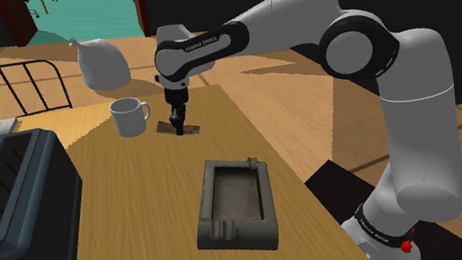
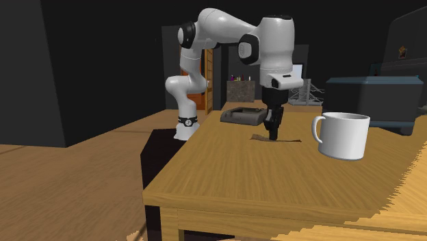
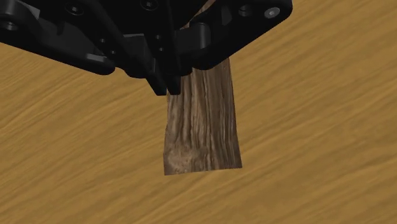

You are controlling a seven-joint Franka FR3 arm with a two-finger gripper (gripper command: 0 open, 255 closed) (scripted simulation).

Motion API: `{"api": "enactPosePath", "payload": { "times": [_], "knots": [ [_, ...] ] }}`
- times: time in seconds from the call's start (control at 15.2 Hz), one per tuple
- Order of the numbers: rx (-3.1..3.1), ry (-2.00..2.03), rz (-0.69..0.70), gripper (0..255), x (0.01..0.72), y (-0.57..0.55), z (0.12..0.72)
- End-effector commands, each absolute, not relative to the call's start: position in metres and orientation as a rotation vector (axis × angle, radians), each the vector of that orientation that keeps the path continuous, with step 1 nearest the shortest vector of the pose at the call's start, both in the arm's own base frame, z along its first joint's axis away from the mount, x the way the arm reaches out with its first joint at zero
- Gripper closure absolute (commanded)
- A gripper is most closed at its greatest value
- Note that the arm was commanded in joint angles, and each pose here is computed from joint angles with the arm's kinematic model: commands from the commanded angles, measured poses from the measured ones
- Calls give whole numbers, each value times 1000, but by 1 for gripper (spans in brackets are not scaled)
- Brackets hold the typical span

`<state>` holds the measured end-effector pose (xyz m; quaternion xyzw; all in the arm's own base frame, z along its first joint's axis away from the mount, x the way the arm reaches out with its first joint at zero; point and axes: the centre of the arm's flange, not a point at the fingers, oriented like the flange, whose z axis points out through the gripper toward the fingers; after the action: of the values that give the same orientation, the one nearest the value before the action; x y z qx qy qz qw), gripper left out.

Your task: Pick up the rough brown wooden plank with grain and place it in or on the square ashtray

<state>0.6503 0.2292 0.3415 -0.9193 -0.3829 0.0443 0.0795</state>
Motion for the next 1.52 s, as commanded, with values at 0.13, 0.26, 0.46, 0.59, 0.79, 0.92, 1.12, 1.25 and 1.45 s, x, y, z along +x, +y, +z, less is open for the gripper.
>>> {"api": "enactPosePath", "payload": {
  "times": [0.13, 0.26, 0.46, 0.59, 0.79, 0.92, 1.12, 1.25, 1.45],
  "knots": [
    [-2753, -1141, 142, 255, 652, 226, 350],
    [-2752, -1143, 139, 0, 651, 228, 347],
    [-2790, -1280, 32, 0, 670, 246, 367],
    [-2801, -1329, -7, 0, 676, 253, 374],
    [-2801, -1329, -7, 0, 676, 254, 358],
    [-2801, -1329, -7, 0, 676, 254, 348],
    [-2801, -1329, -7, 0, 675, 255, 334],
    [-2801, -1329, -7, 0, 675, 255, 334],
    [-2801, -1329, -7, 0, 675, 255, 334]
  ]
}}
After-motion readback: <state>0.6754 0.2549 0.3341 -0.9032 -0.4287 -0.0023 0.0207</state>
